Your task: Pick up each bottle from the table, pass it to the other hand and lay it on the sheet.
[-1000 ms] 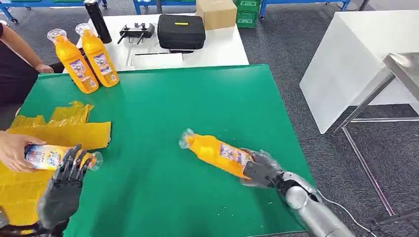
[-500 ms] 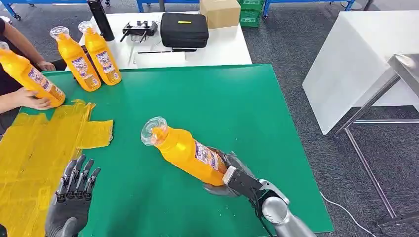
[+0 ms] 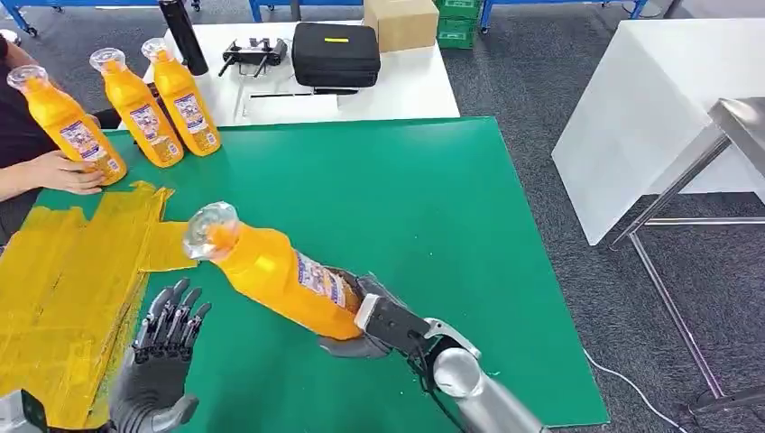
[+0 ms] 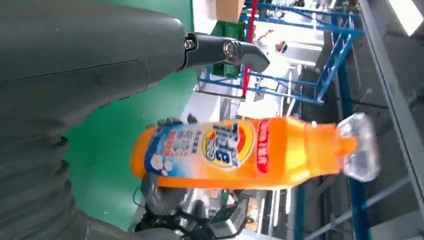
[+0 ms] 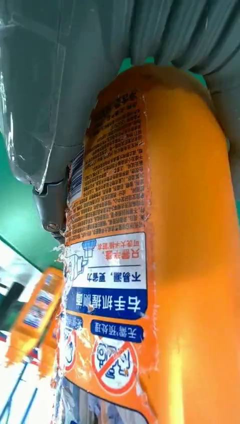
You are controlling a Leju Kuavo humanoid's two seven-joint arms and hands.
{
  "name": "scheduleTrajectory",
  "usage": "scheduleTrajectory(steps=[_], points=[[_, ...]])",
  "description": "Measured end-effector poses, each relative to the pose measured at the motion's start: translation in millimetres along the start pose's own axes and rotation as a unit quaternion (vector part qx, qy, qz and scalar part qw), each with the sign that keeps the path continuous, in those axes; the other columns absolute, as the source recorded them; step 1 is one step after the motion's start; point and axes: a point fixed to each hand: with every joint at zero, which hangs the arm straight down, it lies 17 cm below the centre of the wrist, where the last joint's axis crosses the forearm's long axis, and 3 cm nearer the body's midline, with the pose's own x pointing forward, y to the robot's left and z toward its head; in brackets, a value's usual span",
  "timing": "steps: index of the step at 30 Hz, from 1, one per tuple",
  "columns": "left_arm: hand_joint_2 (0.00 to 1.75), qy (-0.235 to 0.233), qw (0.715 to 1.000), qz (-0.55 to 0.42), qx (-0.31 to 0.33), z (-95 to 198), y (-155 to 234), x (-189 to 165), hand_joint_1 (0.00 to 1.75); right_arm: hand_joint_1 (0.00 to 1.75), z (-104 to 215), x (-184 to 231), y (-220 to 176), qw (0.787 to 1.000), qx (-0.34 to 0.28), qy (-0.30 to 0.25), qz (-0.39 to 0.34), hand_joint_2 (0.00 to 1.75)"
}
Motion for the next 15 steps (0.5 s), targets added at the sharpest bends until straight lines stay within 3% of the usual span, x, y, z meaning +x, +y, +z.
scheduleTrajectory(steps=[15], points=[[1.75, 0.003, 1.0, -0.003, -0.013, -2.0, -6.4, -2.2, 0.0, 1.75, -8.7, -7.4, 14.7, 1.0, 0.015, 0.01, -0.009, 1.75]])
